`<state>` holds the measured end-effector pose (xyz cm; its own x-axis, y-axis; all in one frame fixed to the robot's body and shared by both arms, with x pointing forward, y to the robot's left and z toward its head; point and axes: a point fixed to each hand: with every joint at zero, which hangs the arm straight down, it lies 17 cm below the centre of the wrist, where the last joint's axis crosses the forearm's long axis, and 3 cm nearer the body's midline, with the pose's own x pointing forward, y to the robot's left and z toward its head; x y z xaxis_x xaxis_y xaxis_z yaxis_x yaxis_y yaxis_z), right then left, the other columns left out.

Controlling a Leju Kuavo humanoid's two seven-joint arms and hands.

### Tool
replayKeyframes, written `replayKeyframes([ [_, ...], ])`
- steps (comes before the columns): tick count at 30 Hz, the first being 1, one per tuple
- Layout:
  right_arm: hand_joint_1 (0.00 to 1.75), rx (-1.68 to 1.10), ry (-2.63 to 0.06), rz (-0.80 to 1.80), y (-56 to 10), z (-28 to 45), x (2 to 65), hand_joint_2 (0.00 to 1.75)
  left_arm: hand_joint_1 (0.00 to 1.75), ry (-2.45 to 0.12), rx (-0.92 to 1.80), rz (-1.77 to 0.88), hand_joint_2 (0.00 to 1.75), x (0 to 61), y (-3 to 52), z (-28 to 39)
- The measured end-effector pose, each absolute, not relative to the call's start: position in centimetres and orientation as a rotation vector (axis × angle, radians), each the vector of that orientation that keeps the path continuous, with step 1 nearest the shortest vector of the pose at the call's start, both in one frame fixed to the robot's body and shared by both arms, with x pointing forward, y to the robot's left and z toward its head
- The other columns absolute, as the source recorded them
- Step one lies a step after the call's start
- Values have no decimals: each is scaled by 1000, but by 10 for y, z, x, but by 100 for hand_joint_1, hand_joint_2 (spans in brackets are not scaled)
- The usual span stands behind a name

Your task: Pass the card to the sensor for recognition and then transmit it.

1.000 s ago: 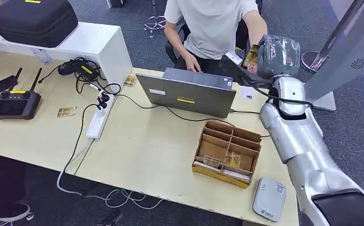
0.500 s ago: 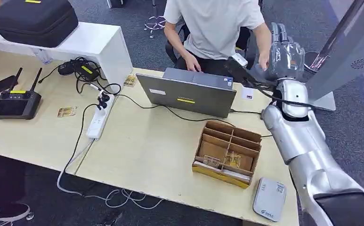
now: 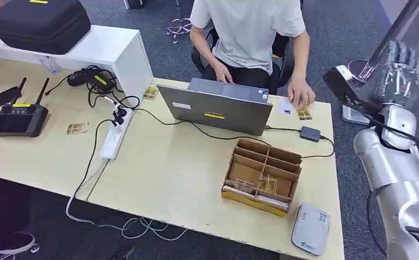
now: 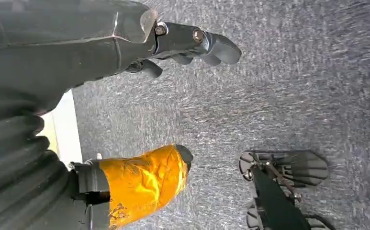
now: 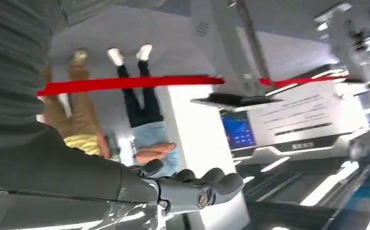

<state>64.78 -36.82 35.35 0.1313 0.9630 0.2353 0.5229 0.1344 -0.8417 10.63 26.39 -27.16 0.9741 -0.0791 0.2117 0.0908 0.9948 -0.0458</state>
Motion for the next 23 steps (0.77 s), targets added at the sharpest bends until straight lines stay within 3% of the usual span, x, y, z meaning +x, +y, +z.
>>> replayKeyframes([
  [9, 0, -1628, -1268, 443, -562, 308, 587, 175, 0, -191, -44, -26, 175, 92, 277, -274],
  [13, 0, -1632, -1135, 366, -638, 250, 530, 175, 0, -185, -46, 8, 175, 88, 281, -275],
  [23, 0, -1493, -764, 297, -710, 62, 368, 175, 0, -174, -40, 36, 175, 82, 289, -275],
])
